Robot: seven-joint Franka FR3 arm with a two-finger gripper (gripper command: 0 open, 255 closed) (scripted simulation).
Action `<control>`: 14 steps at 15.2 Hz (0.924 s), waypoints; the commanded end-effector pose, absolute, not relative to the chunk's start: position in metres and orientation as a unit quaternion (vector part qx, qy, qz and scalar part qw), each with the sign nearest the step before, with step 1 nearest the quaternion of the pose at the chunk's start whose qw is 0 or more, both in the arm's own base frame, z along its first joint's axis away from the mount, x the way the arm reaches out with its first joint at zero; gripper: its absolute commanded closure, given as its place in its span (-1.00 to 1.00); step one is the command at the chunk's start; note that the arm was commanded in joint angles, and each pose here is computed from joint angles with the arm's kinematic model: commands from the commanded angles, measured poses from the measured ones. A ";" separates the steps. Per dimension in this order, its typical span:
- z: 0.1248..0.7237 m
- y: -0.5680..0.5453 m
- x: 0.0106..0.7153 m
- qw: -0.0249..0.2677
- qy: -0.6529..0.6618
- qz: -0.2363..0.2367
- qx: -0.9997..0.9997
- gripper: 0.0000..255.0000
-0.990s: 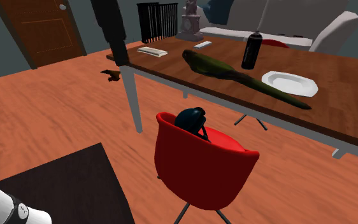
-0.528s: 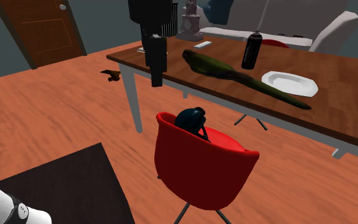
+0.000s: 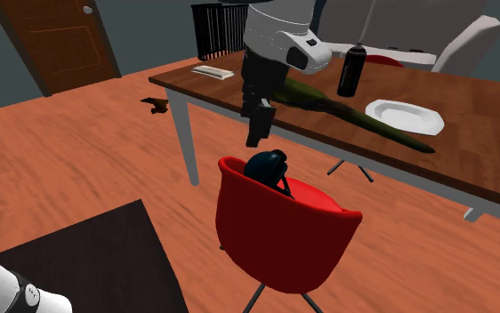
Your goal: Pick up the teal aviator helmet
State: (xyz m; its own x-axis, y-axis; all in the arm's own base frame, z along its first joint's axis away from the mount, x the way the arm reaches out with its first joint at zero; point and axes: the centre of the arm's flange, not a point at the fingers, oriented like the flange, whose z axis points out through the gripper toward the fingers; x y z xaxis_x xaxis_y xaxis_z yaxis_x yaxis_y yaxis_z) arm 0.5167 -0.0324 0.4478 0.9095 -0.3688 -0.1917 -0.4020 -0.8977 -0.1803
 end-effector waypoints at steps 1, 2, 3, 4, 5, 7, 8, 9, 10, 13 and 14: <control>0.426 -0.032 0.538 0.122 0.214 0.091 -0.965 -1.00; 0.415 -0.033 0.548 0.129 0.222 0.099 -0.961 -1.00; 0.404 -0.034 0.558 0.135 0.230 0.106 -0.958 -1.00; 0.393 -0.035 0.567 0.142 0.237 0.113 -0.954 -1.00; 0.381 -0.036 0.576 0.148 0.245 0.121 -0.951 -1.00; 0.358 -0.037 0.594 0.161 0.260 0.135 -0.943 -1.00; 0.346 -0.038 0.603 0.168 0.267 0.142 -0.938 -1.00; 0.334 -0.038 0.612 0.174 0.274 0.150 -0.934 -1.00; 0.322 -0.039 0.620 0.180 0.282 0.157 -0.929 -1.00; 0.285 -0.040 0.644 0.199 0.303 0.178 -0.915 -1.00; 0.273 -0.040 0.652 0.205 0.310 0.185 -0.910 -1.00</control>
